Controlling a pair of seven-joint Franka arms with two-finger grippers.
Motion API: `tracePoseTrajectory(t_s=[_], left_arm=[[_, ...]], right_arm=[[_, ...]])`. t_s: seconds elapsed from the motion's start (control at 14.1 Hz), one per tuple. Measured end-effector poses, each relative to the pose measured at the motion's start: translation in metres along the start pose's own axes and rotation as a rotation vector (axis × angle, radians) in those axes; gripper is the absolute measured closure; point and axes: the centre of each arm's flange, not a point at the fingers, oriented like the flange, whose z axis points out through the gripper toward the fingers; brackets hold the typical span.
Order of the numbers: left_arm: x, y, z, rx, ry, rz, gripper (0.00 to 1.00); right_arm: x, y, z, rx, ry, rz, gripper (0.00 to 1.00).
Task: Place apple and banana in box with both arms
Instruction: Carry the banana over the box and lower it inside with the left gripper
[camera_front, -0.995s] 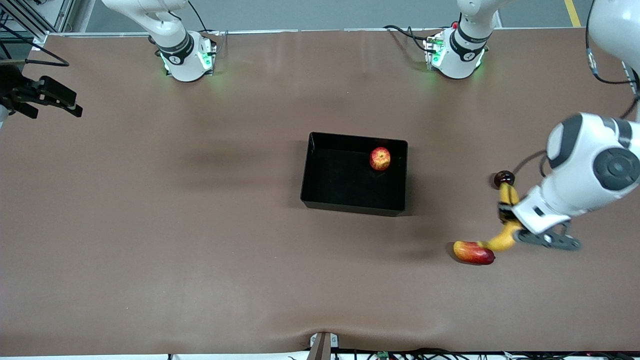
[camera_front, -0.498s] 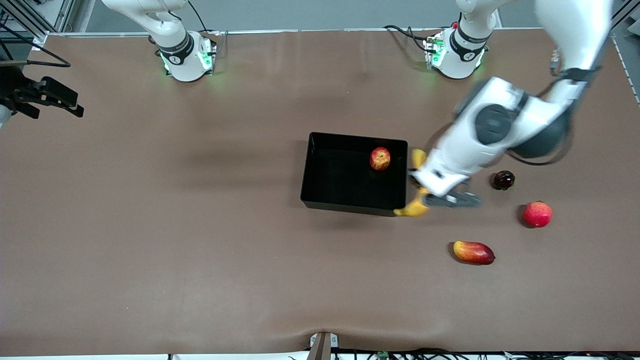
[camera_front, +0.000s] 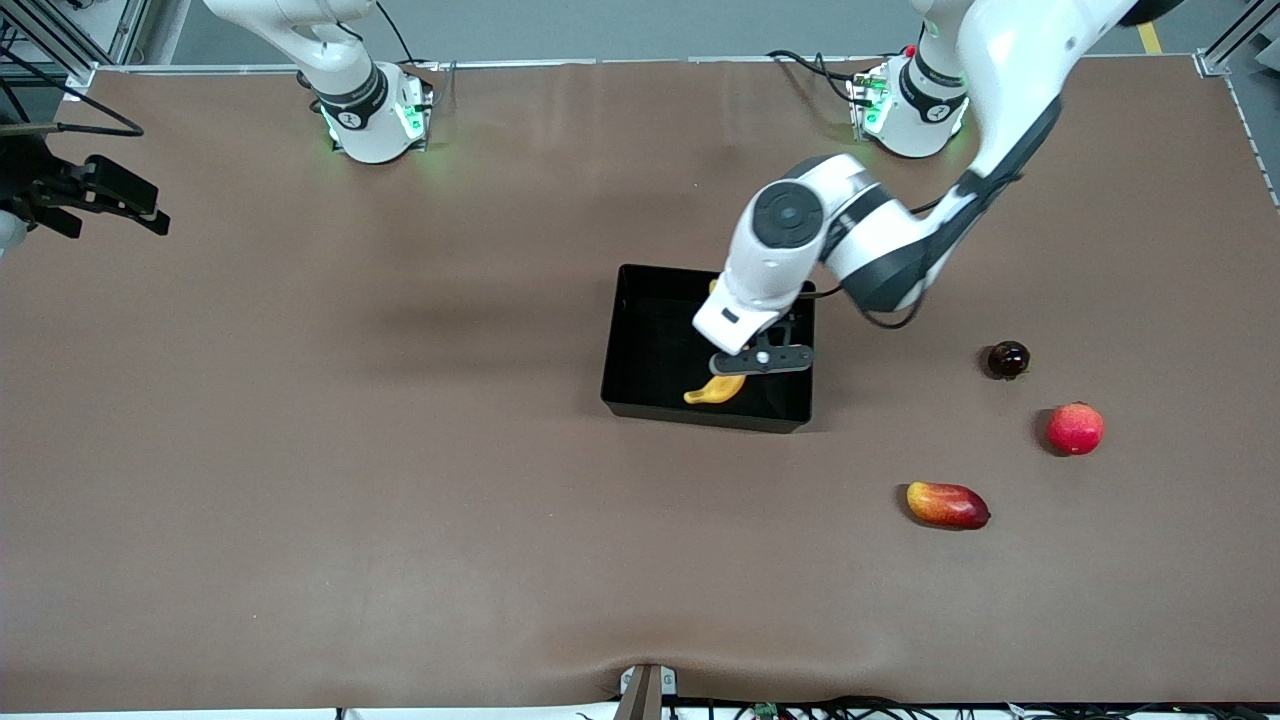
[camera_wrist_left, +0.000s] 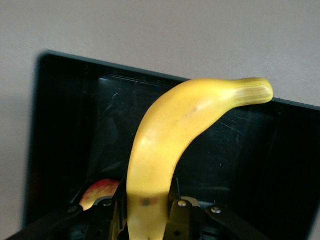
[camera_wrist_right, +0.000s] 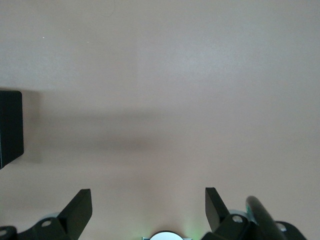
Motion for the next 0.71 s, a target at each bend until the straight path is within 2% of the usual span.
tracePoseTrajectory(t_s=[0.21, 0.43, 0.64, 0.71], left_arm=[[-0.009, 0.016, 0.059, -0.027, 0.0, -0.02, 0.66], [-0.022, 0.028, 0.101, 0.006, 0.003, -0.003, 0.66], [-0.031, 0.04, 0.113, 0.021, 0.02, -0.013, 0.66], [-0.031, 0.042, 0.112, 0.018, 0.023, -0.032, 0.61]], right_arm=[[0.0, 0.0, 0.002, 0.0, -0.004, 0.0, 0.0], [0.0, 0.0, 0.003, 0.0, -0.006, 0.001, 0.0], [0.0, 0.0, 0.003, 0.0, -0.007, 0.001, 0.0], [0.0, 0.0, 0.004, 0.0, -0.008, 0.001, 0.0]])
